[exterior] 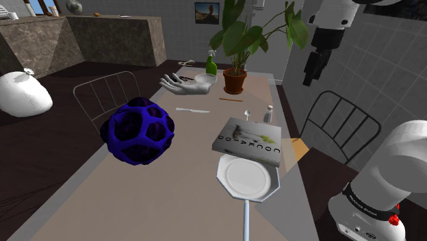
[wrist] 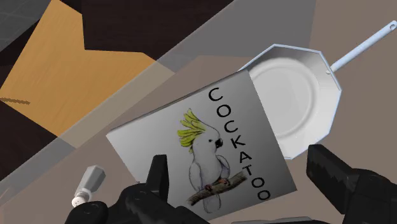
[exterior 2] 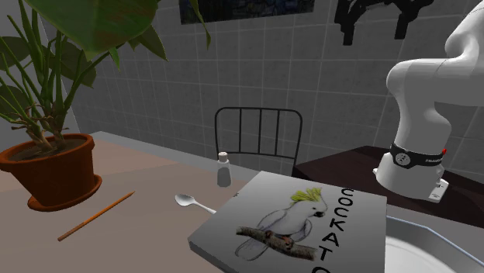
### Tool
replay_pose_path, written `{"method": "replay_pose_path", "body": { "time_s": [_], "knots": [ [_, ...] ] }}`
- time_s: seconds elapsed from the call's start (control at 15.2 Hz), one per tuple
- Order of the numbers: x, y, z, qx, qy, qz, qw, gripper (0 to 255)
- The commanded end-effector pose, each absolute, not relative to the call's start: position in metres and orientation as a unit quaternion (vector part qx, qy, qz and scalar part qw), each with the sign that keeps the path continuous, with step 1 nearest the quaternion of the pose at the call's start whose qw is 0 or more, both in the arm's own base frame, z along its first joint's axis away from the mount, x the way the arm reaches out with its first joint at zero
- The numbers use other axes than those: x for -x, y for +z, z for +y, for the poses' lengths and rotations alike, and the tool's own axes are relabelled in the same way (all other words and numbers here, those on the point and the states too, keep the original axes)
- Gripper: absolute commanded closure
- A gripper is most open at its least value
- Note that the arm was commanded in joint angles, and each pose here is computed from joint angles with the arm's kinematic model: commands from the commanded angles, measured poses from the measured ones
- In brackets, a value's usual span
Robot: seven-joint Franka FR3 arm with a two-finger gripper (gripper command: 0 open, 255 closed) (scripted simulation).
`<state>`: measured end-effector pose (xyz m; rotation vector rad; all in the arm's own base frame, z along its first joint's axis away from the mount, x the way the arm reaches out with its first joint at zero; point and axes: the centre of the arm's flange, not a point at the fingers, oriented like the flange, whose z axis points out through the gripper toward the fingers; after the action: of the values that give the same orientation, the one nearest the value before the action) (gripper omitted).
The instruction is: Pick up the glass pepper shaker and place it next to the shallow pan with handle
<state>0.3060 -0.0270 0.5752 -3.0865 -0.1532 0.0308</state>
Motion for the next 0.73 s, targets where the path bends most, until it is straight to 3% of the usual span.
{"method": "replay_pose_path", "body": {
  "time_s": [0.0, 0.66],
  "knots": [
    [-0.306, 0.575, -0.027, 0.998, 0.01, -0.05, 0.026, 0],
    [-0.386, 0.494, -0.101, 0.996, 0.032, -0.076, 0.027, 0]
  ]
}}
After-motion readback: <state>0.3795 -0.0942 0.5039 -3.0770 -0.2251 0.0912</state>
